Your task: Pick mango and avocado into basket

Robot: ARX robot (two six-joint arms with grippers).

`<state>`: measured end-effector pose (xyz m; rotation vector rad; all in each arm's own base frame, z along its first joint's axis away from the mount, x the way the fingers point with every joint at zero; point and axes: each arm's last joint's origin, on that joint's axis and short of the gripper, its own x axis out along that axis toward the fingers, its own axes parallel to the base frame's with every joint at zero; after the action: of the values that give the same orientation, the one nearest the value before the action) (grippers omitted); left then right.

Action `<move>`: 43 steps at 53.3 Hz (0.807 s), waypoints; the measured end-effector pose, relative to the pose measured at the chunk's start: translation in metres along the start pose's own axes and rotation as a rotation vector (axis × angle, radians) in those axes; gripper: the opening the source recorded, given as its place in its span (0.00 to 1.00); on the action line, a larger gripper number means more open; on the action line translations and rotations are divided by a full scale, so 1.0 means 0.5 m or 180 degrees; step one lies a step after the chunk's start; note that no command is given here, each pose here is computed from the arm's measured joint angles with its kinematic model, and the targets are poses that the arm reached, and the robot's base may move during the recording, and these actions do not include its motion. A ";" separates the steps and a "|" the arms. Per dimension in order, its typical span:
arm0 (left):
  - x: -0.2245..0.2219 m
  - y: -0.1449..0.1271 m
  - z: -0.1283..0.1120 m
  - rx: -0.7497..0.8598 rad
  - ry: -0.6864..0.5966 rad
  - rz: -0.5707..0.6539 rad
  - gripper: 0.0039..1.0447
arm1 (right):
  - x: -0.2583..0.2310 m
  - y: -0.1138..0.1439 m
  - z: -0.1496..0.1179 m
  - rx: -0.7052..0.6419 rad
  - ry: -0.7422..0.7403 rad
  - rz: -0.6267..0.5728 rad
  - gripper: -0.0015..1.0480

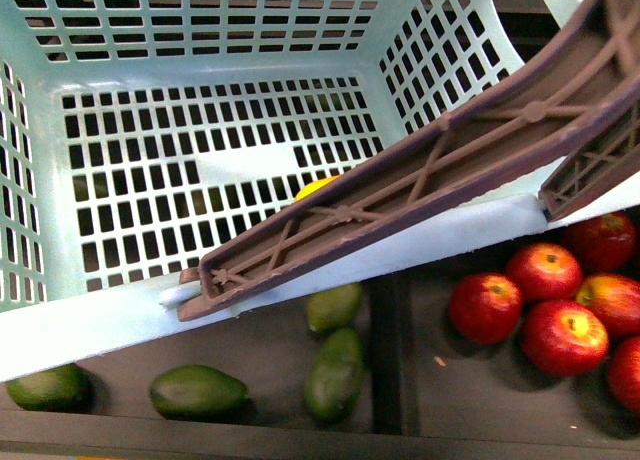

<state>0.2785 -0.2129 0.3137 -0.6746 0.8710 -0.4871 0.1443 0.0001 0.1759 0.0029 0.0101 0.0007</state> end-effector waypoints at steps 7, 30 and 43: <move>0.000 0.000 0.000 0.0005 0.0011 -0.0009 0.12 | 0.000 0.000 0.000 0.0000 -0.0002 -0.0001 0.92; 0.000 -0.001 -0.001 -0.0001 0.0015 -0.0012 0.12 | 0.000 0.000 0.000 0.0000 -0.0004 -0.0002 0.92; -0.001 0.004 0.005 -0.0025 -0.0013 0.0005 0.12 | 0.000 0.001 0.000 -0.0001 -0.0006 0.0028 0.92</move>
<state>0.2805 -0.2102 0.3138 -0.6819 0.8700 -0.4809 0.1442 0.0004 0.1761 0.0025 0.0082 0.0095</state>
